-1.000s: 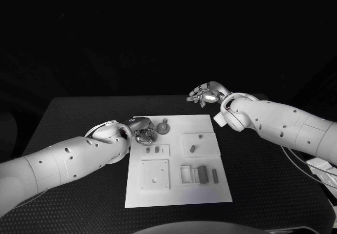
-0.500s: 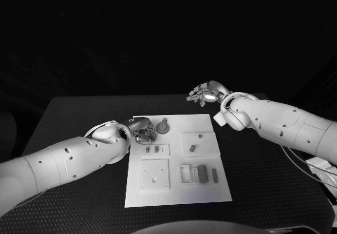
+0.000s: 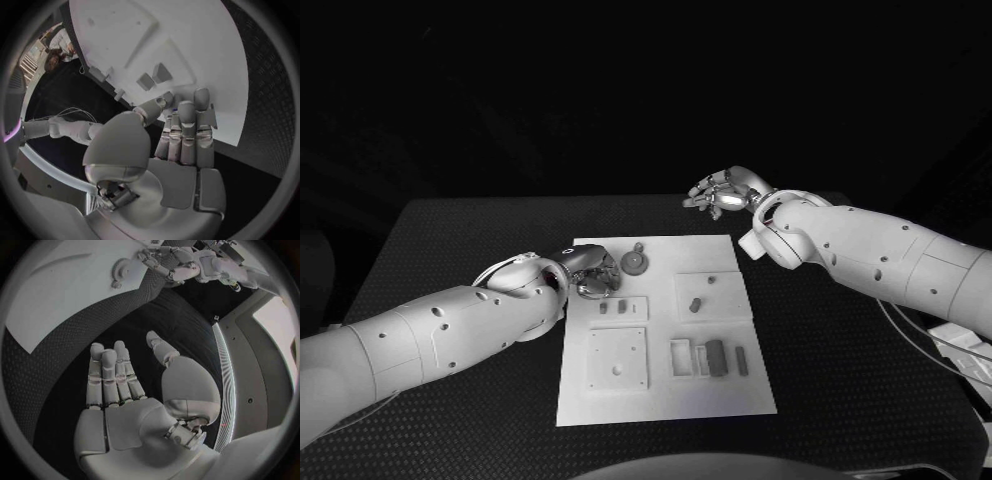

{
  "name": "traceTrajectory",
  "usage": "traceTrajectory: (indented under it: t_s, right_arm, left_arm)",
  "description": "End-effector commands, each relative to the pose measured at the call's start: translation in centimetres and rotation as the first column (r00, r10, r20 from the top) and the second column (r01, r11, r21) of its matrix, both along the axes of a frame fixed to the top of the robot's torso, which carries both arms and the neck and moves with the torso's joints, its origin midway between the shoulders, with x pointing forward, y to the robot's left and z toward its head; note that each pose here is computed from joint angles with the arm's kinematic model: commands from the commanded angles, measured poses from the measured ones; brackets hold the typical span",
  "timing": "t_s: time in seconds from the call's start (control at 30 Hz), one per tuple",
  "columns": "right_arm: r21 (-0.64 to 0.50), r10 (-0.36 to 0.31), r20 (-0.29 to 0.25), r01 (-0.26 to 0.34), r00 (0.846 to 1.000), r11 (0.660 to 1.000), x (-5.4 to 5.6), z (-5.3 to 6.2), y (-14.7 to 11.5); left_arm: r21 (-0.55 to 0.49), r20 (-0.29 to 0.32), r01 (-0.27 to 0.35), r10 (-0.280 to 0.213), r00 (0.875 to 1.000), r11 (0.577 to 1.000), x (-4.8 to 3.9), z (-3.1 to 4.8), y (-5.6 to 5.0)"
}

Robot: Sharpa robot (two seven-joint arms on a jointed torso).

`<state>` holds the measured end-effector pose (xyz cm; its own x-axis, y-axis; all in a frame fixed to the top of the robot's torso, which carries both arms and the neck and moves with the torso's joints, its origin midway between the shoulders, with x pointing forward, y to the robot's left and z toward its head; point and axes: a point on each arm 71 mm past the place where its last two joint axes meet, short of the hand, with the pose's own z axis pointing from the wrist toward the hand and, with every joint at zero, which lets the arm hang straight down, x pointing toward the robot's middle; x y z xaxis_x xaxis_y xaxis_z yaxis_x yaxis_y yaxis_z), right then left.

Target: Assemble the parts on the task board

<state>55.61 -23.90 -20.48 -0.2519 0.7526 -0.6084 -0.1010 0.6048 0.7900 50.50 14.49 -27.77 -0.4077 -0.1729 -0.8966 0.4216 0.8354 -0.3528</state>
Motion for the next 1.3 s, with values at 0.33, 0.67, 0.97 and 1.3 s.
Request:
traceTrajectory:
  t_s: [0.33,0.67,0.97,1.3]
  right_arm:
    - [0.002,0.013,0.003,-0.013,1.0,1.0,0.0,0.0,0.1]
    - [-0.011,0.021,-0.008,-0.021,1.0,1.0,0.0,-0.1,-0.1]
    - [-0.136,0.1,-0.004,-0.1,0.995,0.986,-0.4,-0.3,-0.6]
    - [-0.346,0.222,-0.016,-0.214,0.975,0.914,-1.9,-1.2,-1.1]
  left_arm:
    - [0.007,-0.017,-0.013,0.013,1.0,1.0,0.02,-0.11,0.1]
    - [0.0,0.01,-0.05,0.05,0.999,0.999,0.42,0.05,1.4]
    - [-0.086,0.014,-0.145,0.147,0.989,0.986,1.28,0.95,3.9]
    - [-0.446,-0.224,-0.363,0.291,0.93,0.818,2.85,3.76,7.1]
